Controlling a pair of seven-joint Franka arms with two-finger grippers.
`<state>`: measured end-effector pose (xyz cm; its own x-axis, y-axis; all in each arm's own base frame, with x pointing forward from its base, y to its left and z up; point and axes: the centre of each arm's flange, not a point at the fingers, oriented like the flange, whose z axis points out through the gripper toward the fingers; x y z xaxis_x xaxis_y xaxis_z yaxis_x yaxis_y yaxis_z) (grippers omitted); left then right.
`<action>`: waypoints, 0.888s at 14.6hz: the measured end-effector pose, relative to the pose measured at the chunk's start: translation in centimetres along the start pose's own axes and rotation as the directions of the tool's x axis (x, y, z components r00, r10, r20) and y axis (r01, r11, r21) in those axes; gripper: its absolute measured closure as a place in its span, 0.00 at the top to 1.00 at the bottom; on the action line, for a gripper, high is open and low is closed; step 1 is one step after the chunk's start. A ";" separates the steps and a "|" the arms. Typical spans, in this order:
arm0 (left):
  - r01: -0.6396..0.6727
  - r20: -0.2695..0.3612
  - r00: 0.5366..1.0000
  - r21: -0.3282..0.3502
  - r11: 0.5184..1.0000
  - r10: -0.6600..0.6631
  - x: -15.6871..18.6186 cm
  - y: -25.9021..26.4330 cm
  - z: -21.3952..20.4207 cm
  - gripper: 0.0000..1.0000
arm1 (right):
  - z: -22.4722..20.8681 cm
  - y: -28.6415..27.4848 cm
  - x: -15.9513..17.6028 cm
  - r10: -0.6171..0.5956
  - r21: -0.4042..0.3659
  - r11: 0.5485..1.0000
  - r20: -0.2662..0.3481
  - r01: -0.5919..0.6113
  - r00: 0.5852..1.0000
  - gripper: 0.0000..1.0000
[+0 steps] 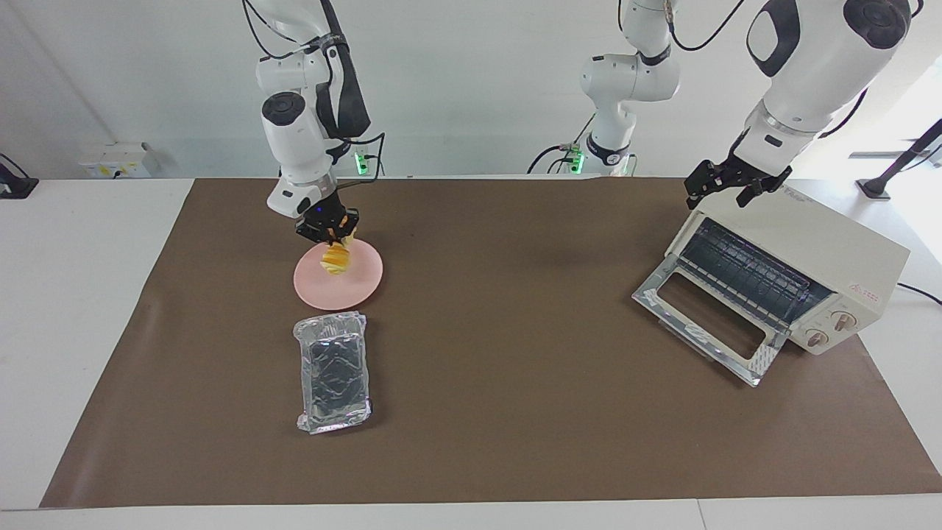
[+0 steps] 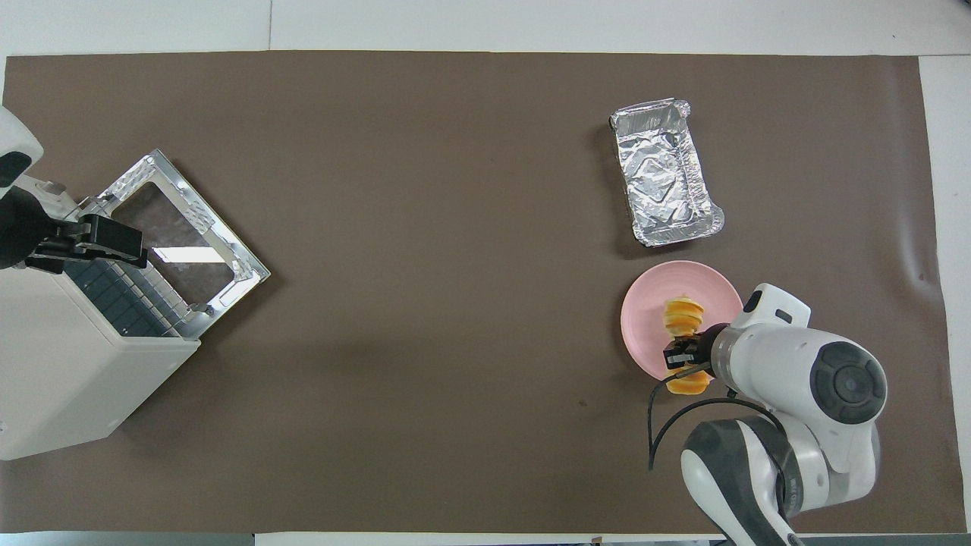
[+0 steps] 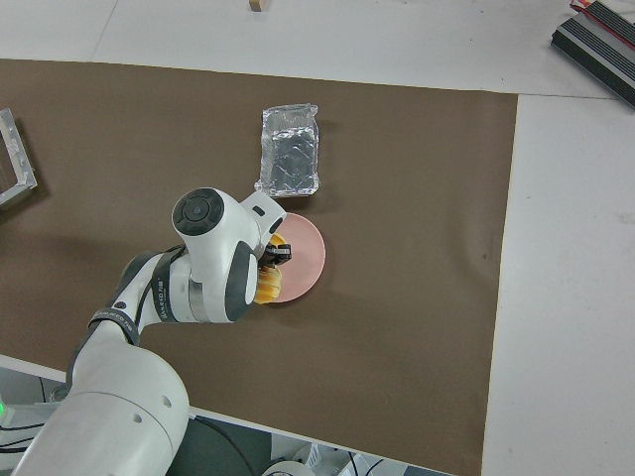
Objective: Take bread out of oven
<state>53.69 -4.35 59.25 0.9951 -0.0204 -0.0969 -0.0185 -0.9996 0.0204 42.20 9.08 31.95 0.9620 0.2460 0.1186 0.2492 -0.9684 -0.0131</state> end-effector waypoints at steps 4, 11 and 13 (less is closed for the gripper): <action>0.003 0.001 1.000 0.000 1.000 -0.003 0.0 -0.2 0.0 1.00 | 1.5 0.0 0.7 -0.001 0.005 1.000 -0.010 0.001 1.000 0.13; 0.003 0.002 1.000 0.000 1.000 -0.003 0.0 -0.2 0.1 1.00 | -4.6 0.5 5.6 0.007 0.028 1.000 0.092 -0.010 0.996 0.82; 0.003 0.002 1.000 0.000 1.000 -0.003 0.0 -0.2 0.1 1.00 | -8.3 2.1 7.6 0.033 0.031 0.999 0.098 -0.036 0.995 1.00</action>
<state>53.69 -4.20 59.15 0.9949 -0.0176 -0.0991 -0.0157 -0.9997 0.0204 49.08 8.61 41.04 0.9760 0.2168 0.0202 0.2176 -0.9748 -0.0484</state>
